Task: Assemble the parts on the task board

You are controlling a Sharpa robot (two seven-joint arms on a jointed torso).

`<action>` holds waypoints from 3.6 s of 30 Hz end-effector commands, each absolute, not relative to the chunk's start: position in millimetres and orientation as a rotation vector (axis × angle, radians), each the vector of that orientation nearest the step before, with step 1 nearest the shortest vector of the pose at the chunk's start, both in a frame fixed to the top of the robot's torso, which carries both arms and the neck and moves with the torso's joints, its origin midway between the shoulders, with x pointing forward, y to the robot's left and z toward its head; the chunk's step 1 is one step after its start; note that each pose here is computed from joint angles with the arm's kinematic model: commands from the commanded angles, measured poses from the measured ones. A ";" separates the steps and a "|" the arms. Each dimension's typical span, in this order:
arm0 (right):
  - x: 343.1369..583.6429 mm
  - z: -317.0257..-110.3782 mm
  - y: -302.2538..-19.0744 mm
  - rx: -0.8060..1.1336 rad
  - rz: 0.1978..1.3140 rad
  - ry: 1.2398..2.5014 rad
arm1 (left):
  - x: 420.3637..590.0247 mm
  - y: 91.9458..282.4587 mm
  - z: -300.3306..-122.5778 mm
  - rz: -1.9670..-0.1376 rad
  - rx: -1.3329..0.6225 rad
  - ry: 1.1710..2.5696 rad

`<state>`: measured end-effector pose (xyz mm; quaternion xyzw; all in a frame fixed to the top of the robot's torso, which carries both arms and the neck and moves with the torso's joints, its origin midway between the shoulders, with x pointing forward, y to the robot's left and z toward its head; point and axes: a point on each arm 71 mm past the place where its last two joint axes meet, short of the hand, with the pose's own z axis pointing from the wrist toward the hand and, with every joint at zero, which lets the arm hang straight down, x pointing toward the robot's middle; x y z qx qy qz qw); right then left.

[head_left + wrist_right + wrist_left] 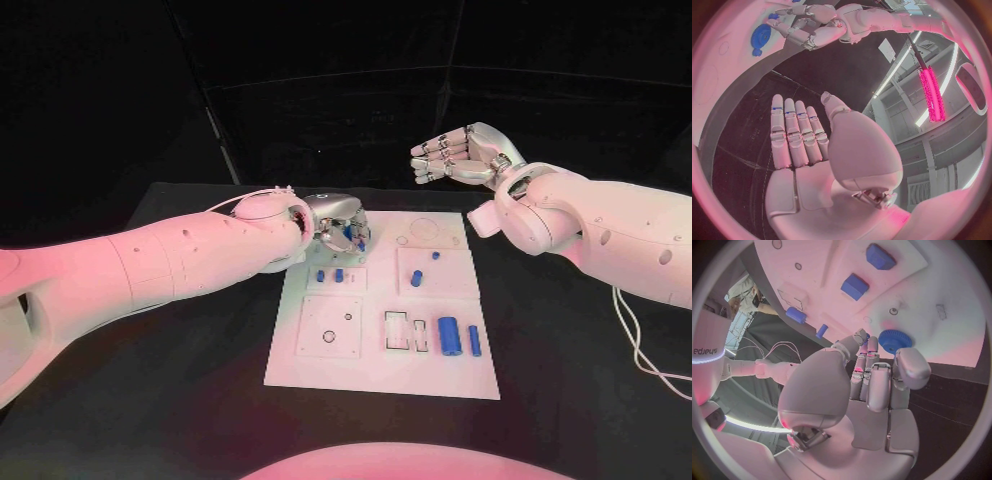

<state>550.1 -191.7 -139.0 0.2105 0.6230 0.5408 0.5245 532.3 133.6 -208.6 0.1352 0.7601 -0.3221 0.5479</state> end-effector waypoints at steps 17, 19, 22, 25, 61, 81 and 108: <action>550.1 -137.3 -194.9 0.501 1.300 1.482 | 521.4 177.6 -202.9 -0.762 0.201 1.828; 550.2 -137.4 -194.9 0.501 1.299 1.482 | 520.7 180.4 -203.2 -0.757 0.196 1.835; 550.2 -137.4 -195.1 0.501 1.299 1.482 | 520.6 184.6 -203.8 -0.748 0.189 1.843; 550.2 -137.5 -195.1 0.502 1.299 1.482 | 520.7 188.0 -204.8 -0.737 0.184 1.856; 549.8 -137.4 -194.0 0.502 1.299 1.481 | 521.6 188.1 -219.1 -0.722 0.172 1.894; 549.8 -137.3 -193.1 0.501 1.301 1.481 | 523.3 182.5 -222.6 -0.677 0.153 1.935; 550.2 -137.5 -194.5 0.502 1.299 1.481 | 524.0 181.9 -224.2 -0.673 0.158 1.952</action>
